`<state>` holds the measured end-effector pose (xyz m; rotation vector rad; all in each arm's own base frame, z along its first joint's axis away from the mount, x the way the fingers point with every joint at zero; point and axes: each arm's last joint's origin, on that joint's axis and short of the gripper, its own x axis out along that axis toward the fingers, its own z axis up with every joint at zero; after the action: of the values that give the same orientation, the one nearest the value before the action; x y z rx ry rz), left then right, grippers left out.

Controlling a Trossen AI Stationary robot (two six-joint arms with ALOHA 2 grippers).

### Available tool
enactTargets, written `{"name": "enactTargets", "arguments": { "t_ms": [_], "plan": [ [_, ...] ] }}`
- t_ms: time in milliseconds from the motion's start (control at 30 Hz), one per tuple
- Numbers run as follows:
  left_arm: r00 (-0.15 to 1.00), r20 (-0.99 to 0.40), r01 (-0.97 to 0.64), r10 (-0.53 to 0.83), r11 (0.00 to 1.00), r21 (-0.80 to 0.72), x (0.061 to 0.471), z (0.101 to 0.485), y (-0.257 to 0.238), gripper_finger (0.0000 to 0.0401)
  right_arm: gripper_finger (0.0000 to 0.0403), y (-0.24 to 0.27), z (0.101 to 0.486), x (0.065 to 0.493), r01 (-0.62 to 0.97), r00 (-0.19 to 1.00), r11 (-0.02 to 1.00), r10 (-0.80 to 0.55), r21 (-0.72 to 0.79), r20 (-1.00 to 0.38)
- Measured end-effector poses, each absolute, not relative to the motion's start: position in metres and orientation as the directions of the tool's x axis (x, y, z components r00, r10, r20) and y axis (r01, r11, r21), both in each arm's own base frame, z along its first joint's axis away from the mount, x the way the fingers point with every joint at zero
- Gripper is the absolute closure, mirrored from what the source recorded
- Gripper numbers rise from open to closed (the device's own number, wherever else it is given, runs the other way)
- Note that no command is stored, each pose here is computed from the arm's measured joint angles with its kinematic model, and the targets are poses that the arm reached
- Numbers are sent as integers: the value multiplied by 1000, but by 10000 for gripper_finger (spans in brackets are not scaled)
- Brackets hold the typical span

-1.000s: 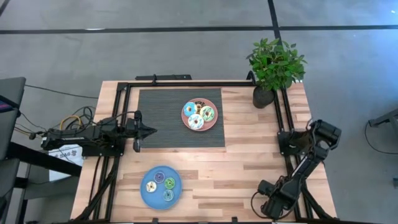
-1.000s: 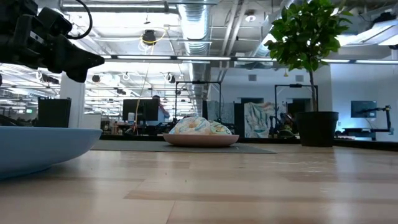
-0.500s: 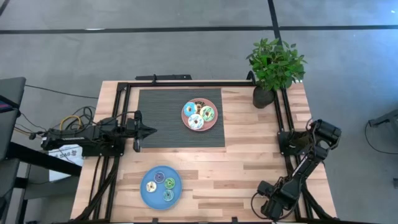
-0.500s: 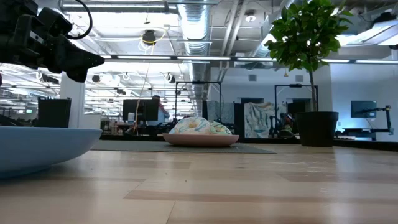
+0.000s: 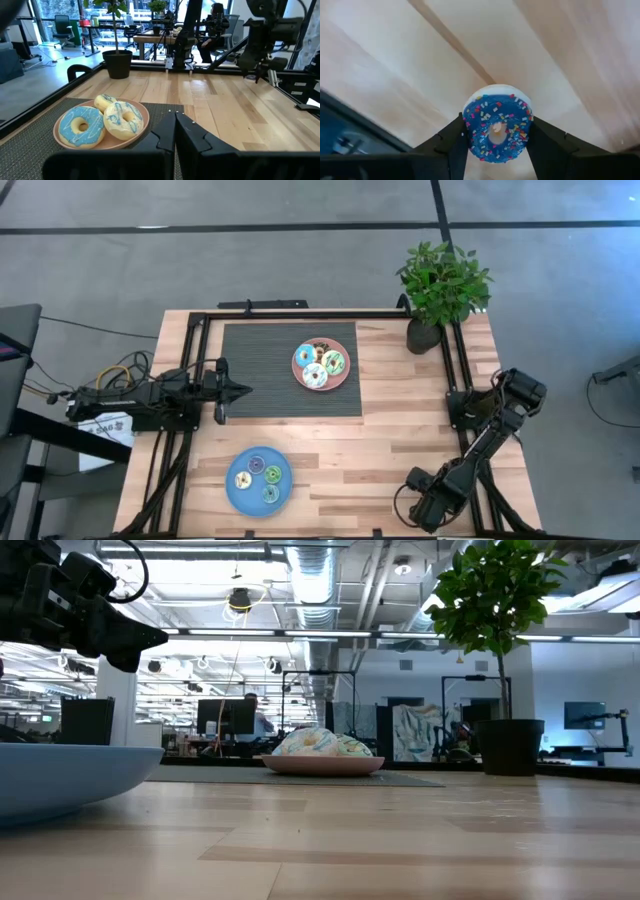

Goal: Pick & Place donuts
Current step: Put the small purple donut on the blue plate

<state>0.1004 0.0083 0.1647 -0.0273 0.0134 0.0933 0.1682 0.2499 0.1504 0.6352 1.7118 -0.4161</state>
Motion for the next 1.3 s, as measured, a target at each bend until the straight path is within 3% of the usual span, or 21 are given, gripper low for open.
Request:
{"name": "enactTargets", "arguments": {
  "t_ms": [267, 433, 567, 967, 1133, 1300],
  "plan": [
    [996, -15, -93, 93, 995, -27, 100, 165, 8, 401, 232, 237, 200, 219, 590, 257, 753, 168, 292, -952],
    [996, -15, -93, 93, 995, -27, 100, 165, 8, 401, 235, 231, 236, 276, 409, 571, 763, 214, 501, -793],
    [996, -15, -93, 93, 995, -27, 100, 165, 8, 401, 237, 224, 255, 328, 259, 727, 765, 247, 589, -640],
    [996, -18, -92, 92, 995, -27, 101, 164, 8, 401, 237, 235, 256, 468, 62, 734, 825, 344, 562, -585],
    [996, -18, -92, 91, 995, -27, 101, 164, 8, 401, 237, 231, 236, 502, 102, 701, 832, 329, 545, -633],
    [996, -18, -92, 92, 995, -27, 101, 164, 8, 401, 237, 228, 212, 510, 125, 698, 782, 368, 611, -614]
  ]
}}
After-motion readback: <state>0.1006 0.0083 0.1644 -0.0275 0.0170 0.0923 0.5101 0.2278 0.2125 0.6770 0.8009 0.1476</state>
